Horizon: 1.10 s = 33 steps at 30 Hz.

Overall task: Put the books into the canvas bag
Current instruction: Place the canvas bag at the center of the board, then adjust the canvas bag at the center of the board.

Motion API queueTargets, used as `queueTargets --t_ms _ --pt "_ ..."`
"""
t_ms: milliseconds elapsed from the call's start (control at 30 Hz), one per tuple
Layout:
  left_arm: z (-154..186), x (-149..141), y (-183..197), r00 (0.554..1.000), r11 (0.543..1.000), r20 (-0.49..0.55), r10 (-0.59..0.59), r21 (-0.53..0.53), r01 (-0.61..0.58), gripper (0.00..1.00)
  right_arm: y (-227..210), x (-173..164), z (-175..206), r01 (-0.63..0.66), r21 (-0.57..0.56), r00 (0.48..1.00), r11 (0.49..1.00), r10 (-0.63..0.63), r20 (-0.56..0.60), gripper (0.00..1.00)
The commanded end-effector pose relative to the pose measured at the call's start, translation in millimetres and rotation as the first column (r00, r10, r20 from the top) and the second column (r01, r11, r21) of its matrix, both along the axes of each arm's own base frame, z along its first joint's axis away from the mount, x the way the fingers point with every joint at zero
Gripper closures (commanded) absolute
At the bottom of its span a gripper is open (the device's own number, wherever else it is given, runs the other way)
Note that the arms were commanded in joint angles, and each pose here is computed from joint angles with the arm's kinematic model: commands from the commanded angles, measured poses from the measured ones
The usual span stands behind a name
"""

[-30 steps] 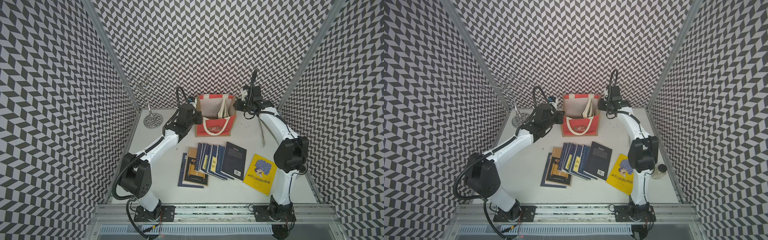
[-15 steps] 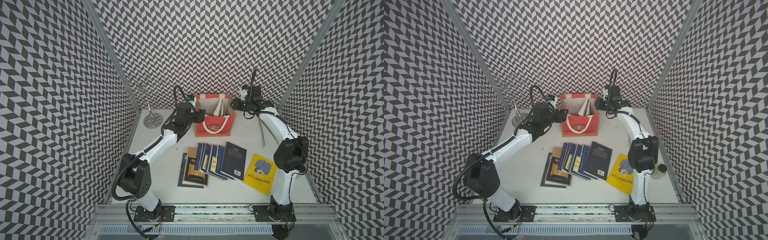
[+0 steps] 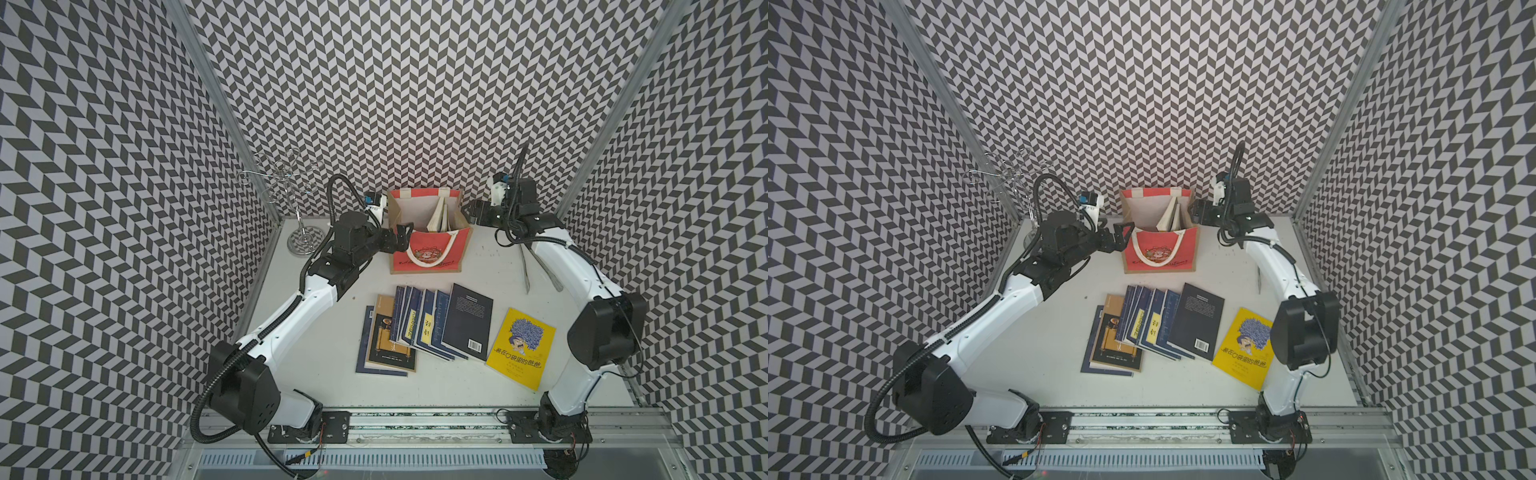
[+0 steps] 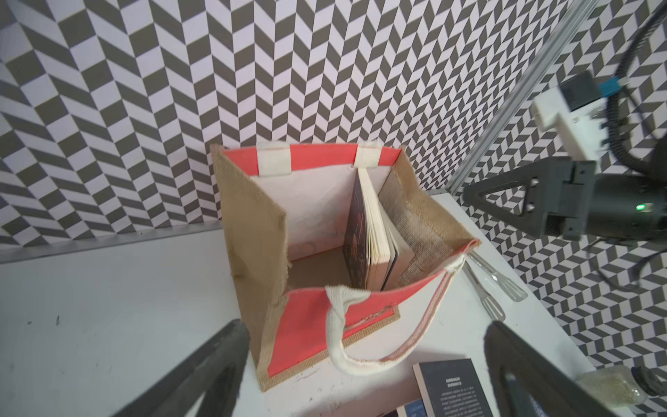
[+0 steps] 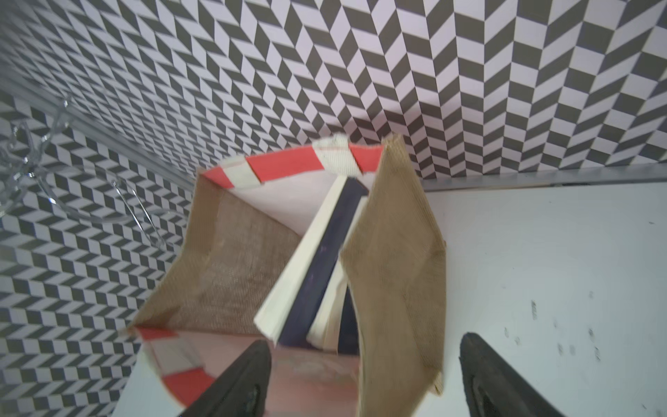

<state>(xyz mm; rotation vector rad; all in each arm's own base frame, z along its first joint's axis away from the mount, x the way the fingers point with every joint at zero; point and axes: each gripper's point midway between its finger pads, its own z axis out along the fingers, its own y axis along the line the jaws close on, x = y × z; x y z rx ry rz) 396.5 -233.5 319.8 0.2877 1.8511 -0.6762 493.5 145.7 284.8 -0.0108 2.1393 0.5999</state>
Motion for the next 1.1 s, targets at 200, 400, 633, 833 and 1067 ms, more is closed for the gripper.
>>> queueTargets --t_ms 200,400,633,833,1067 --pt "-71.5 -123.1 -67.9 0.935 0.943 -0.122 -0.331 -0.029 0.330 0.01 -29.2 -115.7 -70.5 0.094 0.074 0.993 0.993 -0.087 -0.084 0.01" --pt "-104.2 -168.4 -104.5 0.873 0.895 -0.198 -0.445 -0.104 0.433 0.01 -35.8 -176.8 -149.2 0.119 0.089 0.968 0.989 -0.096 -0.231 0.01" --pt "-114.7 -173.9 -111.9 0.866 0.893 -0.220 -0.449 -0.098 0.439 0.01 -38.3 -209.8 -211.4 0.111 -0.028 0.925 0.993 -0.114 -0.363 0.01" --pt "-124.5 -165.3 -113.3 0.876 0.910 -0.249 -0.413 -0.086 0.404 0.01 -19.6 -219.6 -236.2 0.025 -0.028 0.918 0.999 -0.034 -0.396 0.00" --pt "-131.8 -151.9 -103.8 0.889 0.935 -0.287 -0.356 -0.107 0.339 0.01 8.0 -222.4 -250.1 -0.064 0.037 0.898 0.997 0.074 -0.434 0.00"
